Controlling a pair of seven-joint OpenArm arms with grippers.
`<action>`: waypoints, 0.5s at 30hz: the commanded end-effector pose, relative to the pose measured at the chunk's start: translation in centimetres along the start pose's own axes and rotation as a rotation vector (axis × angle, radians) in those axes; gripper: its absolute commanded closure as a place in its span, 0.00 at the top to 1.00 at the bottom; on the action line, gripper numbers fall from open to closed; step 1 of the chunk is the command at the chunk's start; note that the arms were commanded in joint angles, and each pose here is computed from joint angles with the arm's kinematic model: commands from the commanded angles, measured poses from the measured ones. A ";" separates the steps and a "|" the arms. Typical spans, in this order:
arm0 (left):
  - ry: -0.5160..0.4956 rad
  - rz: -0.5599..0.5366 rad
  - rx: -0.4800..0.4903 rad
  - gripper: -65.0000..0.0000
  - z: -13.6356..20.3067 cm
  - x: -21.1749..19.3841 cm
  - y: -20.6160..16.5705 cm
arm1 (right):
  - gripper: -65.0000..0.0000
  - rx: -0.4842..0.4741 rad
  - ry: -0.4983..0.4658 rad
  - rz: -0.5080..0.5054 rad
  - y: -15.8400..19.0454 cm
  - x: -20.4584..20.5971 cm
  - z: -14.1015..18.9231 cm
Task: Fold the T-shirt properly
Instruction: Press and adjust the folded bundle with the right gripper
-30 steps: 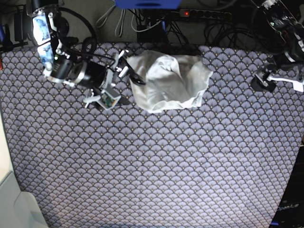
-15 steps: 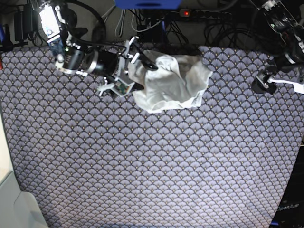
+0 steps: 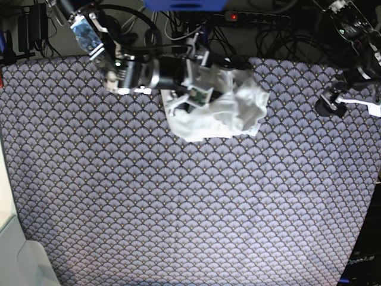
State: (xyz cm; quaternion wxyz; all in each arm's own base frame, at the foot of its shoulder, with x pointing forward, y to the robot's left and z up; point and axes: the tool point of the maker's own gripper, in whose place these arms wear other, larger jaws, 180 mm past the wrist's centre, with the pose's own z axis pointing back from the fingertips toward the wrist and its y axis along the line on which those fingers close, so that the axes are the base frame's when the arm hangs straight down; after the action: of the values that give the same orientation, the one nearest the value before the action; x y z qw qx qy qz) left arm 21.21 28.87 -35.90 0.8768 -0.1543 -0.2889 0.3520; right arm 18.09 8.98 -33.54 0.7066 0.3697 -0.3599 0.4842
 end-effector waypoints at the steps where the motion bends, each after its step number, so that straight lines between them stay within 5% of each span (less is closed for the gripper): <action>1: -0.030 -0.021 -0.009 0.96 0.6 1.1 -0.4 | 0.65 0.035 -0.067 0.022 0.9 2.1 -0.2; 15: -0.020 -0.022 0.004 0.96 0.7 0.7 0.1 | 0.65 0.071 -0.120 0.109 2.0 5.1 -0.5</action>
State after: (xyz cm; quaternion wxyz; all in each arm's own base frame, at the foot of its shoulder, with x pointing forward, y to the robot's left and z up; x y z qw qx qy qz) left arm 20.49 29.13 -36.22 0.8798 -0.1472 -0.2815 0.3535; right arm 17.28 11.83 -30.72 0.6611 0.3898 -0.3807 0.5158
